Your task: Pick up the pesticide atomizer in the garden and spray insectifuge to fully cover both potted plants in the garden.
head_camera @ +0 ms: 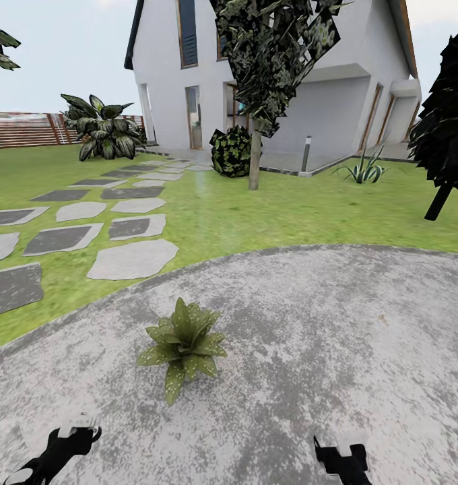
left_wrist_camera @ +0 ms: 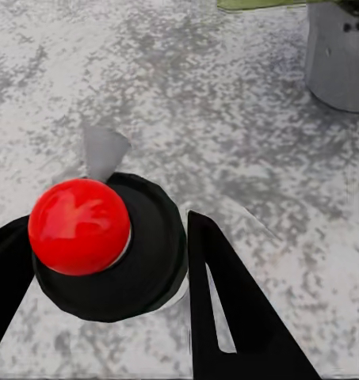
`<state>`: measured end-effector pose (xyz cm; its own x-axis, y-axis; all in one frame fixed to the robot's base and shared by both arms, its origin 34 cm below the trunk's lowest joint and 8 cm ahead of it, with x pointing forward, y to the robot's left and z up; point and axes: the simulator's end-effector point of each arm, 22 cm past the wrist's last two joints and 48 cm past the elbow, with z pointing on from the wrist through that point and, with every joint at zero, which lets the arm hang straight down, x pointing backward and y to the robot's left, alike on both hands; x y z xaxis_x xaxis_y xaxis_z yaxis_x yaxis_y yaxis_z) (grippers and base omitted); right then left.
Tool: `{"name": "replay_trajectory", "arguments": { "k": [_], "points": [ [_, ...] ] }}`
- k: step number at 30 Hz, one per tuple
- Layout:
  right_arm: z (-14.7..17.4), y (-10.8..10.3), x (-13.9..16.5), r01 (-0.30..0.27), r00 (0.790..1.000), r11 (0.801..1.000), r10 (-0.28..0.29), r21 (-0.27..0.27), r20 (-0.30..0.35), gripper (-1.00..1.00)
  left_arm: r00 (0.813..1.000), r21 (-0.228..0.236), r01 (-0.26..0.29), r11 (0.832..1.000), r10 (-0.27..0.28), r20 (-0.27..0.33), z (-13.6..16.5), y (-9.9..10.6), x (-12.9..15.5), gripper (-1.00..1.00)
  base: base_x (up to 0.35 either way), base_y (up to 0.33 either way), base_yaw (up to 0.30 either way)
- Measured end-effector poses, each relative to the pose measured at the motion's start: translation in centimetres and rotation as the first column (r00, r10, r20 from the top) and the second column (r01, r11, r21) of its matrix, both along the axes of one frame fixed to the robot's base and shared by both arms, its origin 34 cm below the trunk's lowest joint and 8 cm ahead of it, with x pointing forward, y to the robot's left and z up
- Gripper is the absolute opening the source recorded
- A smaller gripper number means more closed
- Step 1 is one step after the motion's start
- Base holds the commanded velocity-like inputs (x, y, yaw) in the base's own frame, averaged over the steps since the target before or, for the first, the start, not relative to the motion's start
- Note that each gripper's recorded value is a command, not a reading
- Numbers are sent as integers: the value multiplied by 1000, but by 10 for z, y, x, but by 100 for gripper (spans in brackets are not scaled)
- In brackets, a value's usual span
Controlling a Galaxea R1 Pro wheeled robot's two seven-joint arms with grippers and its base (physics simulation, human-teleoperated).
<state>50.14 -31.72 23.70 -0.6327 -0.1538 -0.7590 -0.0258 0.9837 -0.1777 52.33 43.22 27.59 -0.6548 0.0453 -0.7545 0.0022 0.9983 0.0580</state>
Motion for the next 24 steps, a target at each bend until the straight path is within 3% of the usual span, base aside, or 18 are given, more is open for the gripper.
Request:
{"name": "replay_trajectory", "arguments": {
  "k": [5,15,24],
  "points": [
    [-2,21,0,-7,1000,1000,7,27,0,100,999,-21,-17,1000,16,-31,-15,-5,-22,-100,0,0,-59],
    [-8,18,-10,0,1000,1000,1,25,-24,100,996,-31,-43,999,40,-78,-33,-3,-62,-100,-4,0,-257],
    [-8,19,-10,2,1000,1000,-2,26,-26,100,996,-41,-40,998,37,-86,-36,-9,-65,-100,-287,0,-267]
  ]
}}
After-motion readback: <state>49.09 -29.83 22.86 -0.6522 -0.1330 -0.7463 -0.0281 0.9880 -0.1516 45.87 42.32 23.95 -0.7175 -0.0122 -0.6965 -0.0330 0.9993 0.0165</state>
